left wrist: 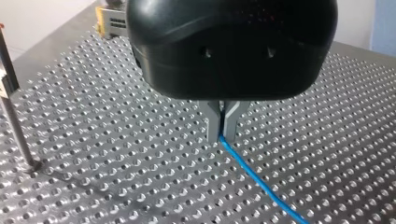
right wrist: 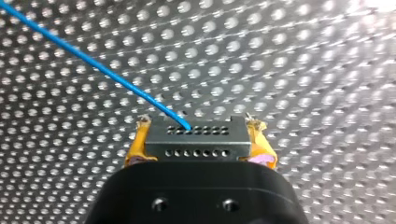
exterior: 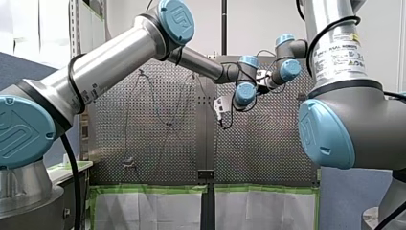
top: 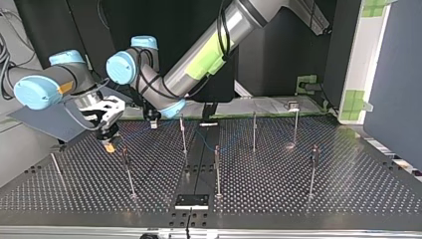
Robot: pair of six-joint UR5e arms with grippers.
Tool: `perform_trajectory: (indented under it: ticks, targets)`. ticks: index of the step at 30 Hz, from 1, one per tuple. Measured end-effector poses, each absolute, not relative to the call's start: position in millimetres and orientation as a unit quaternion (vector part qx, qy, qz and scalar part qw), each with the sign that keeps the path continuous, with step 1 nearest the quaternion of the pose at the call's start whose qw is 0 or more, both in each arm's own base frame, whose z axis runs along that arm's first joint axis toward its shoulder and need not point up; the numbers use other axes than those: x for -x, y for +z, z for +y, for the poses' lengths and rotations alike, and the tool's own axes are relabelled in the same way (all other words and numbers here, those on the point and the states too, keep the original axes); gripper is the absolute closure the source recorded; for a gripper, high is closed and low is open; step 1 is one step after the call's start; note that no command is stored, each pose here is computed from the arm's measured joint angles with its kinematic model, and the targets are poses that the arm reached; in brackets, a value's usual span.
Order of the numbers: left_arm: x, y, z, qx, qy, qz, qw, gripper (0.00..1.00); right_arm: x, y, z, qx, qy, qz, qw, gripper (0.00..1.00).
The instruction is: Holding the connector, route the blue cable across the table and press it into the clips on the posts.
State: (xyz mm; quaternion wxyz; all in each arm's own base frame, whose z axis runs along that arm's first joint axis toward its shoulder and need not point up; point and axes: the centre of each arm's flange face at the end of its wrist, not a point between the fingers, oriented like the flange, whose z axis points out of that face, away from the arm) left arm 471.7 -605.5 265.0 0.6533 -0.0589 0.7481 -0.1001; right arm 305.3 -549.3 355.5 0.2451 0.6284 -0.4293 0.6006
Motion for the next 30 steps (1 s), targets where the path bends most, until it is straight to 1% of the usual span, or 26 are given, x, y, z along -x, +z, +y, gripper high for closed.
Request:
perform_trajectory:
  ticks: [7,23,30]
  targets:
    - [-470.3,275.1,-606.9,0.062,-0.110,0.742,0.658,1.00,-305.7,375.8,-540.2,-0.625,0.608,-0.422,0.250,1.00]
    - [-461.4,307.0,-600.4,0.104,-0.113,0.726,0.670,1.00,-319.6,374.8,-526.4,-0.638,0.603,-0.416,0.237,1.00]
    - [-463.5,309.0,-597.2,0.112,-0.111,0.723,0.672,1.00,-318.7,390.1,-520.3,-0.632,0.611,-0.411,0.242,1.00]
